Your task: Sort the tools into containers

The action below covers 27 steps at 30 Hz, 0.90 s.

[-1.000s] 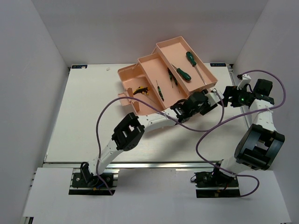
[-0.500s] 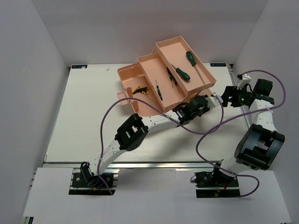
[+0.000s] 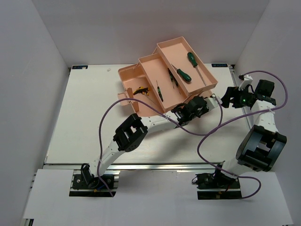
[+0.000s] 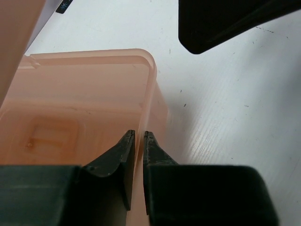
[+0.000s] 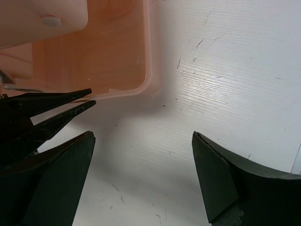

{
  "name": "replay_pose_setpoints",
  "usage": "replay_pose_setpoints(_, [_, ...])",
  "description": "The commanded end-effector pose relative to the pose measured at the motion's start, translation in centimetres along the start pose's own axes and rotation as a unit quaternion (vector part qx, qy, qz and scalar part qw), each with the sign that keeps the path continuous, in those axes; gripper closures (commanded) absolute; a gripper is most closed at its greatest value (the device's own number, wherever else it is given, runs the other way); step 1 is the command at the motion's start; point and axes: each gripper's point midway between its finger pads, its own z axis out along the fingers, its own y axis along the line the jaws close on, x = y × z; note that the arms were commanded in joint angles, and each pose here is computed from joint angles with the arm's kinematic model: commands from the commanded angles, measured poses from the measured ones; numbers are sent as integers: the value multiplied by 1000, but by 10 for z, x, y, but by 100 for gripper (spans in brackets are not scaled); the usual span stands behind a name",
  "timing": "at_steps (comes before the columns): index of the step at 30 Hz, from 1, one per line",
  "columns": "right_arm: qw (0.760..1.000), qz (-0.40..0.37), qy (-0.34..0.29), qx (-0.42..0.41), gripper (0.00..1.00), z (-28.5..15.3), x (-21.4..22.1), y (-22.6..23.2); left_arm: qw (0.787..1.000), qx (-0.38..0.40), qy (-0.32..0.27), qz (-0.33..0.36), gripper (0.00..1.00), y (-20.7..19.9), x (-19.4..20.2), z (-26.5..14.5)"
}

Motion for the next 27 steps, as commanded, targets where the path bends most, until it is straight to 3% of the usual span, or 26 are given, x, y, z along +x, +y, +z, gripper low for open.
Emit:
replay_pose_setpoints(1, [1000,-10,-9,-8,11,0,-8,1,994,34,108,9,86,-15,66,-14])
replay_pose_setpoints(3, [1000,-10,-9,-7,11,0,-8,1,994,24,107,12,68,-11,65,-14])
replay_pose_setpoints(4, [1000,-9,-8,-7,11,0,-7,0,994,17,104,15,52,-8,63,-14])
replay_pose_setpoints(8, [1000,-8,-5,-7,11,0,-5,1,995,-30,87,30,41,14,46,-13])
replay_pose_setpoints(18, [1000,-11,-7,-7,11,1,-8,0,991,-105,60,59,39,53,17,-18])
replay_pose_setpoints(27, [1000,-9,-5,-7,11,1,-6,0,990,-123,-20,61,43,67,-46,-30])
